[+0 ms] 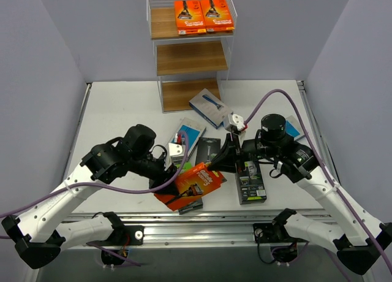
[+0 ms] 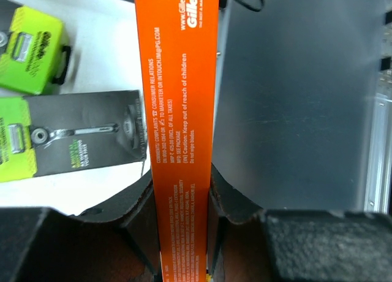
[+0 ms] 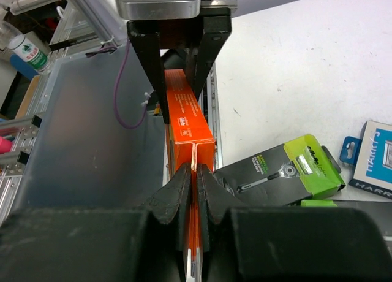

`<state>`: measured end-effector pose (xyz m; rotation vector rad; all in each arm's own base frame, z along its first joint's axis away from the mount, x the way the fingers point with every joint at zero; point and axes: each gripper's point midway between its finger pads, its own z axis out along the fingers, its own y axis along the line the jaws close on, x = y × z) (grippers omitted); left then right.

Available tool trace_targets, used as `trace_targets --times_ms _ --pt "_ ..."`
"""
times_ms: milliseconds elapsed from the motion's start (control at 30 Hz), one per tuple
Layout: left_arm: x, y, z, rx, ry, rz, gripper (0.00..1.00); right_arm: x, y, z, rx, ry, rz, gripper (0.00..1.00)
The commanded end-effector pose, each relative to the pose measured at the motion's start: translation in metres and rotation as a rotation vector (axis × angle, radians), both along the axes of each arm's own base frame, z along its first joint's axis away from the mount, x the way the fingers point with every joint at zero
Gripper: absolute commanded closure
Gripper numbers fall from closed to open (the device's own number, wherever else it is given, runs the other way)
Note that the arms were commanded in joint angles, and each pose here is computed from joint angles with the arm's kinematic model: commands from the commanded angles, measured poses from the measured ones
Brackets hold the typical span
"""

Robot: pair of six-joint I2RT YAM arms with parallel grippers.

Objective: Place and organize the shaving razors onto the shelf
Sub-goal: Pass the shaving razor from the left arm to the right

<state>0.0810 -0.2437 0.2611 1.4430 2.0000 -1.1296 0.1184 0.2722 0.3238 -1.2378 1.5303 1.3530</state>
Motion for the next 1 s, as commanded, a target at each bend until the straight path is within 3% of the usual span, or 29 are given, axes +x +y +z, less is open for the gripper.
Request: trace_targets --times_ms 0,33,100,133,267,433,800,867,967 --pt "0.035 -0.015 0.015 -0.083 -0.142 0.103 0.76 0.0 0.008 -0.008 -0.022 0.056 0.01 1.0" --pt "0.038 -0.016 0.015 -0.084 -0.147 0.118 0.66 0.006 0.009 -0.009 -0.027 0.065 -0.013 1.0" --pt "0.042 -0.016 0.011 -0.072 -0.151 0.139 0.59 0.014 0.014 -0.009 -0.019 0.071 -0.03 1.0" --pt "0.046 -0.016 0.008 -0.06 -0.152 0.158 0.48 0.017 0.014 -0.009 -0.017 0.083 -0.044 1.0" --pt "0.051 -0.016 0.002 -0.035 -0.149 0.178 0.25 0.037 0.017 -0.01 -0.005 0.105 -0.103 1.0" --pt "0.062 -0.01 -0.004 -0.004 -0.185 0.24 0.21 0.05 0.014 -0.004 0.014 0.123 -0.132 1.0" --pt "0.131 0.029 0.012 0.096 -0.395 0.636 0.09 0.093 0.002 0.007 0.062 0.165 -0.264 1.0" --pt "0.146 0.039 0.019 0.1 -0.438 0.715 0.0 0.097 0.003 0.008 0.059 0.171 -0.263 1.0" --pt "0.17 0.056 0.03 0.123 -0.503 0.845 0.06 0.102 0.004 0.007 0.053 0.178 -0.27 1.0"
